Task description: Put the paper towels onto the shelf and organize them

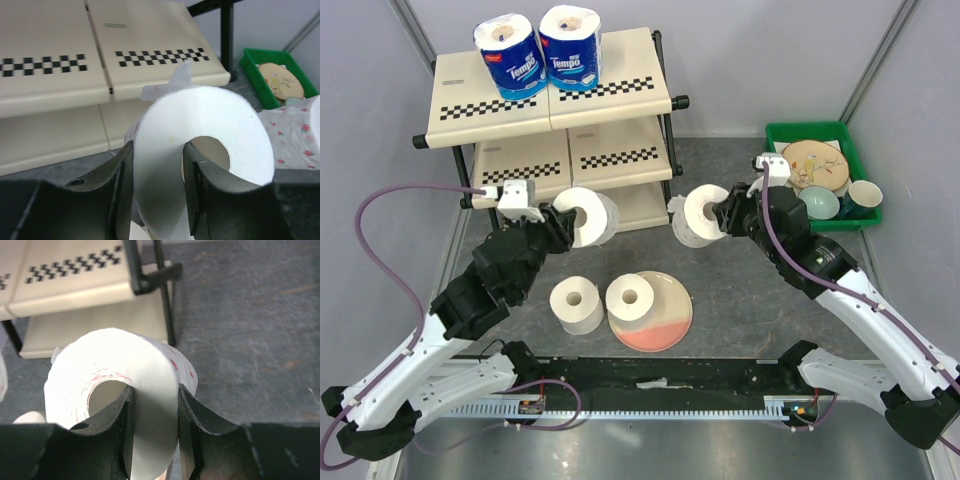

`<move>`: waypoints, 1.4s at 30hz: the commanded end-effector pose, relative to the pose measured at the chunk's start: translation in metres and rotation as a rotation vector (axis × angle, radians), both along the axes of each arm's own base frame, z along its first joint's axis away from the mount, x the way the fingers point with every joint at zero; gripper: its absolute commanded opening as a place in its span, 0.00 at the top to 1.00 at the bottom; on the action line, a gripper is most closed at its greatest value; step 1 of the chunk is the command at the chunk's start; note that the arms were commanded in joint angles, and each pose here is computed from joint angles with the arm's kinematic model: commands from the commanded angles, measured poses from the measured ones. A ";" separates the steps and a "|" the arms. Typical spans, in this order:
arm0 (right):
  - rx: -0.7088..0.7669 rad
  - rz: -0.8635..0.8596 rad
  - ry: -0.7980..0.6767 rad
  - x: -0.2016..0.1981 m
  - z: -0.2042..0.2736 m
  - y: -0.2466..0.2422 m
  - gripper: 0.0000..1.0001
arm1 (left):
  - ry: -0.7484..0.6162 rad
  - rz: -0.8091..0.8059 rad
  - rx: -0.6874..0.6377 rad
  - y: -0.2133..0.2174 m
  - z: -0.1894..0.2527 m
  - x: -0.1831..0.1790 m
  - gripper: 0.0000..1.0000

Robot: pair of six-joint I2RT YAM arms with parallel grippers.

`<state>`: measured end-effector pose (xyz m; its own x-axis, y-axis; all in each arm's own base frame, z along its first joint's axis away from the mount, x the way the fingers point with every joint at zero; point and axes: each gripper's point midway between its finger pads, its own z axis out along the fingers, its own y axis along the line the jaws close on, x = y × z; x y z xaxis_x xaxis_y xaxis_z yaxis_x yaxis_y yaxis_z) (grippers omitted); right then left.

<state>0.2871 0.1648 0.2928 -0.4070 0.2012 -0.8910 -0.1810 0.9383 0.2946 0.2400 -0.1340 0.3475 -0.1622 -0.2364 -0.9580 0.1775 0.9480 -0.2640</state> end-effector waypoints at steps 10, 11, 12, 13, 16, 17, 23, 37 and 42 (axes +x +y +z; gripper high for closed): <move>0.108 0.189 -0.217 0.015 0.100 0.100 0.73 | -0.146 0.236 0.029 0.056 0.048 0.004 0.72; 0.115 0.196 -0.229 0.017 0.104 0.106 0.73 | -0.154 0.245 0.036 0.058 0.051 0.005 0.72; 0.107 0.207 -0.219 0.019 0.099 0.116 0.73 | -0.166 0.256 0.051 0.061 0.056 0.006 0.71; 0.117 0.211 -0.231 0.020 0.106 0.121 0.73 | -0.180 0.271 0.046 0.065 0.062 0.007 0.71; 0.131 0.230 -0.253 0.027 0.115 0.139 0.73 | -0.200 0.311 0.059 0.077 0.070 0.010 0.71; 0.127 0.234 -0.256 0.032 0.113 0.146 0.73 | -0.207 0.306 0.059 0.077 0.072 0.012 0.71; 0.118 0.224 -0.284 0.046 0.125 0.166 0.73 | -0.210 0.320 0.062 0.094 0.078 0.028 0.70; 0.073 0.181 -0.308 0.082 0.125 0.203 0.73 | -0.168 0.228 0.047 0.090 0.065 0.074 0.70; 0.070 0.158 -0.313 0.094 0.124 0.213 0.73 | -0.162 0.231 0.020 0.097 0.065 0.083 0.70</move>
<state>0.3741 0.3727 0.3673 -0.2487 0.1177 -0.9614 -0.4145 0.8841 0.2155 0.3193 -0.0341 0.3569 -0.1092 -0.1409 -0.9840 -0.0725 0.9884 -0.1335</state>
